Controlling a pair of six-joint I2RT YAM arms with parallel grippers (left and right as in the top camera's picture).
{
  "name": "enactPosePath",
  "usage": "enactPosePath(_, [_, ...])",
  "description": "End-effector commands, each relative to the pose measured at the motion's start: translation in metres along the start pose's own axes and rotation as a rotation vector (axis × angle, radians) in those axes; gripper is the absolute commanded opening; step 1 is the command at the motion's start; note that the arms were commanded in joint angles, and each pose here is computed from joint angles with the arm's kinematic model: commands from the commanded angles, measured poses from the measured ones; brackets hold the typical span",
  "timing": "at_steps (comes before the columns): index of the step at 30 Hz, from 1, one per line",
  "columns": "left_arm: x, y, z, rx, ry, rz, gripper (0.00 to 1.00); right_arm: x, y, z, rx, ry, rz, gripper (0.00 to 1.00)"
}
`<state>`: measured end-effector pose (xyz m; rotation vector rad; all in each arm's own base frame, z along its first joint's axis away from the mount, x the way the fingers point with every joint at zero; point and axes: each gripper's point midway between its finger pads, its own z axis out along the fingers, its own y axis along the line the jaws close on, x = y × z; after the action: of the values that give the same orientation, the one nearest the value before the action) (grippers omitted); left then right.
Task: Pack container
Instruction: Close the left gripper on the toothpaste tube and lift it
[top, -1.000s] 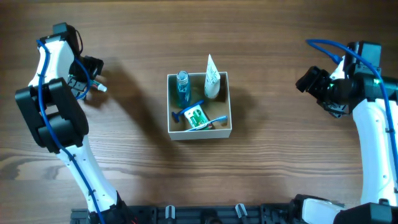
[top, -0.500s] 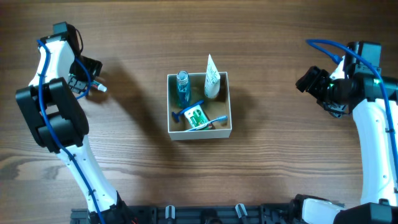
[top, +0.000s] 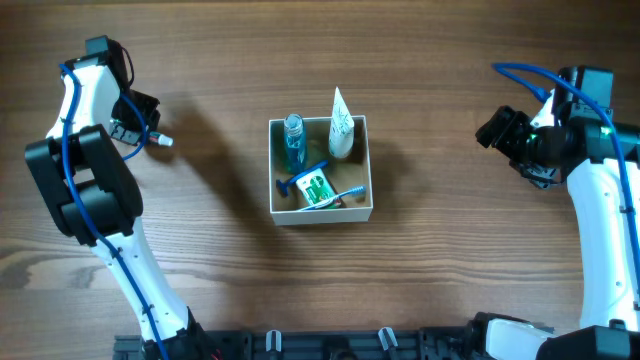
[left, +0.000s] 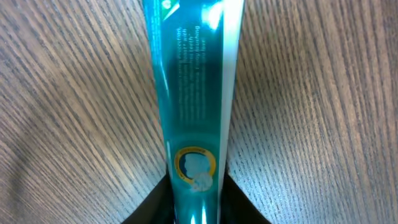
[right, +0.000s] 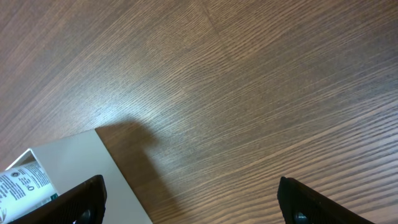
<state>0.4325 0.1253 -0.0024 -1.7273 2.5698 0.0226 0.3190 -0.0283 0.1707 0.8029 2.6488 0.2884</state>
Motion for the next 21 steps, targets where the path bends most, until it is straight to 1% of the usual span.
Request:
enactPosePath(1, [0.007, 0.006, 0.02, -0.032, 0.051, -0.003, 0.19, 0.0, -0.002, -0.002, 0.003, -0.01, -0.001, 0.89])
enactPosePath(4, [0.008, 0.006, 0.02, -0.032, 0.053, -0.003, 0.13, 0.0, -0.002, -0.002, 0.003, -0.01, 0.0, 0.89])
enactPosePath(7, [0.01, 0.004, 0.019, -0.02, 0.067, -0.003, 0.1, 0.0, -0.002, -0.002, 0.002, -0.011, -0.001, 0.89])
enactPosePath(11, [0.013, 0.002, 0.019, -0.006, 0.083, -0.004, 0.04, 0.0, -0.002, -0.002, 0.003, -0.011, -0.001, 0.89])
enactPosePath(16, [0.012, 0.0, 0.014, 0.004, 0.076, -0.003, 0.04, 0.0, -0.002, -0.002, 0.003, -0.011, -0.001, 0.89])
enactPosePath(21, [0.008, -0.009, -0.017, 0.069, 0.038, 0.053, 0.04, -0.001, -0.002, -0.002, 0.003, -0.012, -0.001, 0.89])
